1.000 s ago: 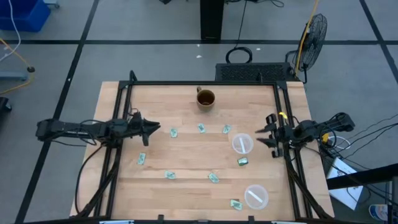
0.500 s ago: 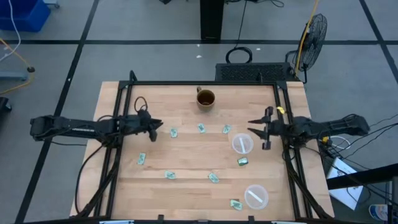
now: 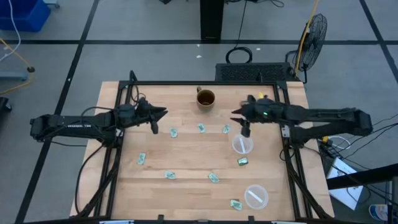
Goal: Pick and place items into bin
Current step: Put the stevia packet into the top transparent bin
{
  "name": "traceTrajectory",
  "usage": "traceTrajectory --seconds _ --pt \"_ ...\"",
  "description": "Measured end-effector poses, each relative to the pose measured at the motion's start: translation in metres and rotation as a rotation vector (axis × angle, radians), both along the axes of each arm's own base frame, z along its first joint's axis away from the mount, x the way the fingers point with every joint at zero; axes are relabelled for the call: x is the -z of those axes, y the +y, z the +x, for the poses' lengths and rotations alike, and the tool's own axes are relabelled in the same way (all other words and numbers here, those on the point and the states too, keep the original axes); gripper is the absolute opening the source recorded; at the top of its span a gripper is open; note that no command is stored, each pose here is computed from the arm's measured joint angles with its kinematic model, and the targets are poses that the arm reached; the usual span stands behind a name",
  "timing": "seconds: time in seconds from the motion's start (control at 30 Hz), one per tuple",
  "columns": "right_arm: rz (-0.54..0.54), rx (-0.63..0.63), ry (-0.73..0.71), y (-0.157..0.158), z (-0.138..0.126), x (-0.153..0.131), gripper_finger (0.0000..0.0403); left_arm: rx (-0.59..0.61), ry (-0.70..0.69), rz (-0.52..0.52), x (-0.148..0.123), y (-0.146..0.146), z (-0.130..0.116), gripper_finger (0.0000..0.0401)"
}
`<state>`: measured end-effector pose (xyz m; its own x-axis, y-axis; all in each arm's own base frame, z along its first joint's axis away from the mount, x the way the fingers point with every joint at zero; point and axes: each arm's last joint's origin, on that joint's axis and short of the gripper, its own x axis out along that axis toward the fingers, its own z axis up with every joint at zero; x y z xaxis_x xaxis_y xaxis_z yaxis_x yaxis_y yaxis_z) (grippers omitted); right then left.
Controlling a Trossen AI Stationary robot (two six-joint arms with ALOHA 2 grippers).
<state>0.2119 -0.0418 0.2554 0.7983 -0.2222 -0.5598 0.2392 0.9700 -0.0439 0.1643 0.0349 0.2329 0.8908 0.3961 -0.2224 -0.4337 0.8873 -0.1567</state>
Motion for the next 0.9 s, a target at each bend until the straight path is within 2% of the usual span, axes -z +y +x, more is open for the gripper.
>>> traceTrajectory --seconds 0.1,0.23,0.37,0.73,0.9 --pt "0.114 0.077 0.060 -0.010 0.017 0.007 0.0125 0.000 -0.002 0.000 -0.001 0.000 0.000 0.0086" --pt "0.194 0.167 0.154 -0.023 0.029 0.026 0.0125 0.000 0.008 -0.003 0.000 0.000 0.000 0.0086" --pt "0.246 0.168 0.266 -0.031 0.035 0.048 0.0125 -0.007 -0.003 -0.028 0.000 0.000 0.000 0.0086" --pt "0.291 0.202 0.423 -0.043 0.054 0.099 0.0125 -0.014 0.013 -0.057 0.002 0.000 0.000 0.0086" --pt "0.299 0.206 0.467 -0.044 0.056 0.112 0.0125 -0.015 0.037 -0.061 0.005 0.000 -0.001 0.0086"
